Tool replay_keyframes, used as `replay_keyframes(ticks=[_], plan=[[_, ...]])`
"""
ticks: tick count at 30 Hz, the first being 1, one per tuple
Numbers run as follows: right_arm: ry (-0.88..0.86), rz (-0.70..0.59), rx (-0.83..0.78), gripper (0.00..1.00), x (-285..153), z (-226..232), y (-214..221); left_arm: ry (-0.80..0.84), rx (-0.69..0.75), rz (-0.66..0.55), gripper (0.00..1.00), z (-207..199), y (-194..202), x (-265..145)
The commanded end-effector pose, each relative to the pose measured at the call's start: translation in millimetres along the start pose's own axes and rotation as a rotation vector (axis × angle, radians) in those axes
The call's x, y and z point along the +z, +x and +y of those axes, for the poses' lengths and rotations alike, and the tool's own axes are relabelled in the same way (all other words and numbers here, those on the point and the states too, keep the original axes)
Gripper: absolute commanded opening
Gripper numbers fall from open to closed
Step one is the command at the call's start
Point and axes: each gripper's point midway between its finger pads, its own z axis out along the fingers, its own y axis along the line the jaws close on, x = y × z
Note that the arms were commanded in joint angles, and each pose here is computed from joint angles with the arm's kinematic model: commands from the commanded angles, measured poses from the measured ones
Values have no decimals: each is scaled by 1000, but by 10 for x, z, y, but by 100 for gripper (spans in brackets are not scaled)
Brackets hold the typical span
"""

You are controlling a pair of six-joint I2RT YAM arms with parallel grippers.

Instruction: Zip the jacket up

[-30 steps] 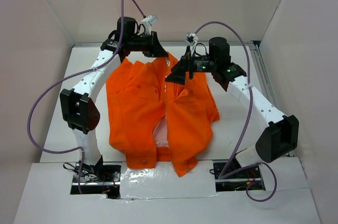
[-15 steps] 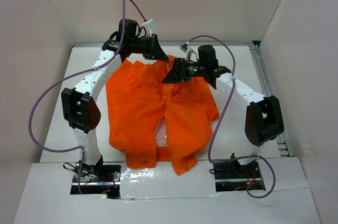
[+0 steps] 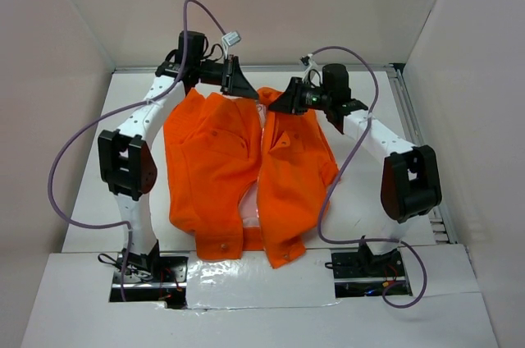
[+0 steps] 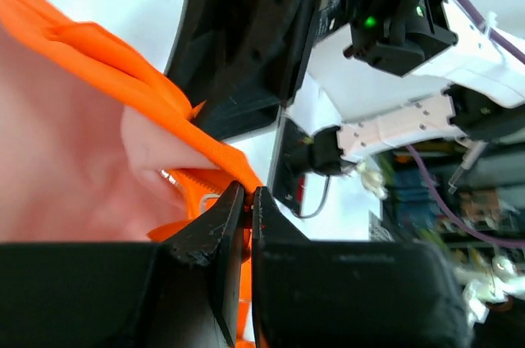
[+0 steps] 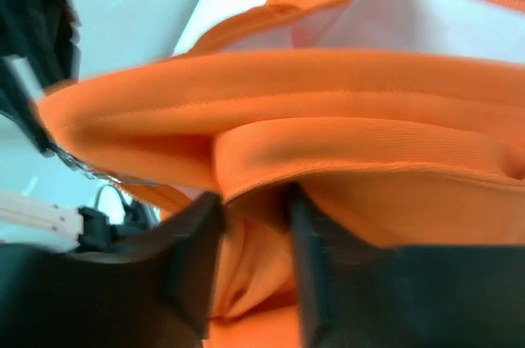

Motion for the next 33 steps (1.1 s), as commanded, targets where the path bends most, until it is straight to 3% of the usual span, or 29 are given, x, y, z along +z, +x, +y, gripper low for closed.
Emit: replay_keyframes(ticks=[1,4,7,9,11,14,15,19,26,28,33], plan=[[73,-108,-115,26,13,-122,-381,233,13,72,0,-429,46,-113],[83,-92,-135,10,159,-190,-377,324,-3,122,0,-490,134,-123],[80,-98,-176,10,318,-264,-436,329,-71,137,0,-356,121,-72],[60,-81,-201,10,401,-249,-477,369,-32,157,0,-304,109,-72],[34,-53,-231,15,500,-276,-408,366,-86,171,0,-157,92,-18],[-55,-13,-267,33,457,-131,-251,341,-100,151,0,-23,-4,64],[-104,0,-288,46,393,-3,-217,329,-107,140,0,11,-4,82],[-97,23,-298,62,216,74,-24,243,-91,53,0,45,-123,108],[97,-74,-203,70,-340,-58,-154,161,-104,-8,0,46,-117,33],[81,-55,-208,79,-418,-10,-97,154,-101,-12,0,52,-99,38],[-93,-34,-318,84,-609,515,-40,136,-119,-13,0,34,-102,28]])
